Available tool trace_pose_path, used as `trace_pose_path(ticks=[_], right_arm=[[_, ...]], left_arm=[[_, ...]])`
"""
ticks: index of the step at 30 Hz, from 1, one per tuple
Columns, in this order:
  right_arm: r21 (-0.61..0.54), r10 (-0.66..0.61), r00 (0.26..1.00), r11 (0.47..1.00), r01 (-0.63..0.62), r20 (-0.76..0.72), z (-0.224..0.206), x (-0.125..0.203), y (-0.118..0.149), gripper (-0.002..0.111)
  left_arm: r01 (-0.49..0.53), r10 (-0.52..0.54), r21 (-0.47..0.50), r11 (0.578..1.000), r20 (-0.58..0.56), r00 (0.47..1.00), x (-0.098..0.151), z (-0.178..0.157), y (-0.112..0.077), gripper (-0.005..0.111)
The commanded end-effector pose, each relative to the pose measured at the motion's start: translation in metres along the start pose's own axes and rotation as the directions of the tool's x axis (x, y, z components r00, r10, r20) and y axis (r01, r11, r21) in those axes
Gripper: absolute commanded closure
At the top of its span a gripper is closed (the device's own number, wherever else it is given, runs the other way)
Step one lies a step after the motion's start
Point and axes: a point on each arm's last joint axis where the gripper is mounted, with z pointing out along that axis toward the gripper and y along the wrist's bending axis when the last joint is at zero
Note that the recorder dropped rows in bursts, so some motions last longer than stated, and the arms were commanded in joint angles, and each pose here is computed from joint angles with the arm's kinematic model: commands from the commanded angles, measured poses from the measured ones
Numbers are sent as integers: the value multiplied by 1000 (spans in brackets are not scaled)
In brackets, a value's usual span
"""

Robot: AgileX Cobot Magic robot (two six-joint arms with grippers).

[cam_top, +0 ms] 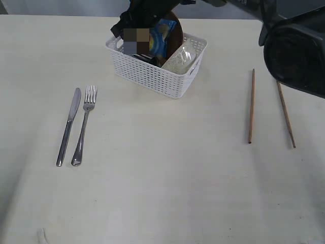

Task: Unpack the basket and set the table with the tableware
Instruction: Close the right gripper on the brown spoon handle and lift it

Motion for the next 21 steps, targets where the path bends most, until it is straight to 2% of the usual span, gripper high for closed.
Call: trace_pose_path(ticks=[1, 8, 10, 14, 21], right_arm=[[24, -26, 1000, 999, 26, -4, 7, 4, -5, 71], [9, -12, 997, 1000, 13, -75, 37, 29, -8, 71], [15, -20, 996, 1000, 21, -82, 38, 30, -9, 79], [23, -31, 996, 999, 33, -82, 36, 29, -9, 108], [32, -45, 998, 998, 46, -48, 17, 14, -7, 109]], left_arm=[[4, -4, 2, 1000, 7, 1000, 0, 0, 0, 107], [4, -4, 2, 1000, 7, 1000, 0, 0, 0, 107], [4, -4, 2, 1000, 7, 1000, 0, 0, 0, 107], [-1, 1, 1, 1000, 7, 1000, 0, 0, 0, 107], [4, -4, 2, 1000, 7, 1000, 0, 0, 0, 107]])
